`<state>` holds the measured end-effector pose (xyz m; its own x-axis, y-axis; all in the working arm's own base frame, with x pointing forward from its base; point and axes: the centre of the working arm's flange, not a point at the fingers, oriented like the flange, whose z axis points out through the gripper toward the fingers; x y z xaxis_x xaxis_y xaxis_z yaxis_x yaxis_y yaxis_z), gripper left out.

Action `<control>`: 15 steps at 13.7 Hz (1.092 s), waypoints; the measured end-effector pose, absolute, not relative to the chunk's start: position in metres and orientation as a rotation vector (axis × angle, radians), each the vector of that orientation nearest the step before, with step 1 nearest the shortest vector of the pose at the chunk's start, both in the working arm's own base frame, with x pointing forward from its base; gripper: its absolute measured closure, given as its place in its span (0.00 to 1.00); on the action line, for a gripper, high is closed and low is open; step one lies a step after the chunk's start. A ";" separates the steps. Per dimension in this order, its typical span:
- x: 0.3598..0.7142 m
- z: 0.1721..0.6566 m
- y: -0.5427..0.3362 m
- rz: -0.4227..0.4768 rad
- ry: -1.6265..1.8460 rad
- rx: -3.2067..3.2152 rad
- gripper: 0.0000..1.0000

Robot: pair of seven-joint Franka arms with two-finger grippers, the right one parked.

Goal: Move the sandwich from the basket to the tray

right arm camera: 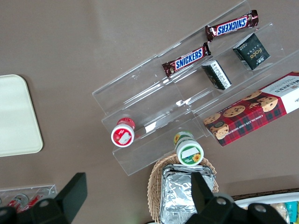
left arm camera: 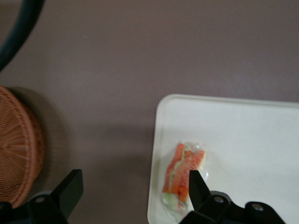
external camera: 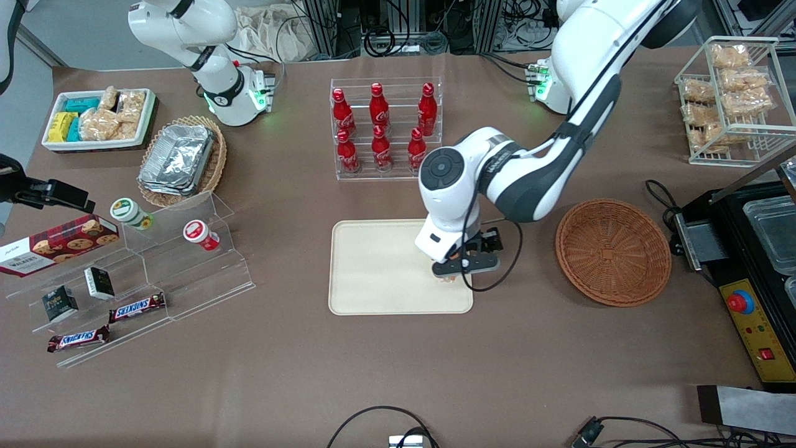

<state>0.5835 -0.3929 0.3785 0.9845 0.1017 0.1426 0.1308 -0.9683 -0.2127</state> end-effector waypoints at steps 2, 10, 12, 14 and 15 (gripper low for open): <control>0.603 0.408 -0.371 -0.203 -0.264 -2.905 0.00; 0.635 0.461 -0.316 -0.167 -0.350 -2.890 0.00; 0.639 0.469 -0.296 -0.125 -0.301 -2.880 0.00; 0.645 0.483 -0.269 -0.097 -0.286 -2.898 0.00; 0.649 0.492 -0.253 -0.087 -0.270 -2.911 0.00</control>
<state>0.6487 -0.2534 0.4918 0.9815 0.1749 0.0780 0.1877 -0.9598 -0.2087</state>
